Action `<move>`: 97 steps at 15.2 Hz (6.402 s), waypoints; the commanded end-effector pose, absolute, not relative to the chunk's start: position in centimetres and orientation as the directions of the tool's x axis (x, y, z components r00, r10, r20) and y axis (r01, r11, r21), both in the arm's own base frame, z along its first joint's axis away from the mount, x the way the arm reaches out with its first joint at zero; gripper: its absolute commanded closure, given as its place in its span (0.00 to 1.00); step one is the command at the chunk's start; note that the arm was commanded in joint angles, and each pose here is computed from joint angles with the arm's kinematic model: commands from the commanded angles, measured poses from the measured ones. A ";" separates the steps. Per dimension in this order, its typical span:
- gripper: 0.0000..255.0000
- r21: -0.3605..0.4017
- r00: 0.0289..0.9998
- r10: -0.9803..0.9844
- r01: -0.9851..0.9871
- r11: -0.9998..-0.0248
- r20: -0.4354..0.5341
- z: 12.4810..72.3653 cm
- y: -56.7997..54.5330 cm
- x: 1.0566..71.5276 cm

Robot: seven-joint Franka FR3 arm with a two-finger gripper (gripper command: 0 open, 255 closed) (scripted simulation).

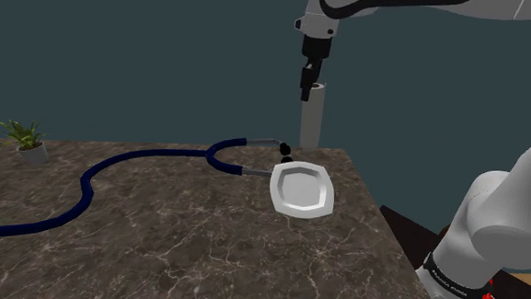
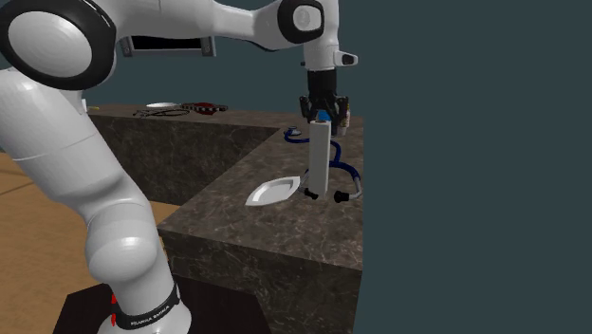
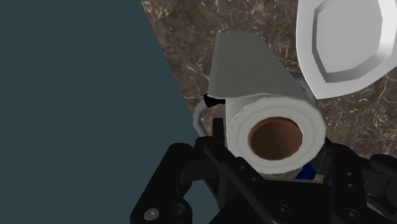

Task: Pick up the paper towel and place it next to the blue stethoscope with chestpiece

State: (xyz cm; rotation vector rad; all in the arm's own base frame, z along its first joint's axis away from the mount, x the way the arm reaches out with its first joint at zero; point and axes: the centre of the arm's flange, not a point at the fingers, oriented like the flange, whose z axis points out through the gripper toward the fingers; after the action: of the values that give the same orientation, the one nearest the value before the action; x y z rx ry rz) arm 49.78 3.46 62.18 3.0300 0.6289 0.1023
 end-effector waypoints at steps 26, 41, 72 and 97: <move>1.00 0.058 0.915 0.399 0.396 -0.916 0.055 76.4 3.5 49.8; 1.00 0.058 0.915 0.399 0.396 -0.916 0.055 79.4 9.3 47.4; 1.00 0.058 0.915 0.399 0.396 -0.916 0.055 66.5 45.1 32.5; 1.00 0.058 0.915 0.399 0.396 -0.916 0.055 54.3 47.3 31.6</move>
State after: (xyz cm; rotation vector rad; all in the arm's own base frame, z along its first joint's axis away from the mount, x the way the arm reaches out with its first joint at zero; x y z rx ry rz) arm 31.56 47.28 54.53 3.0298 0.6289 0.1011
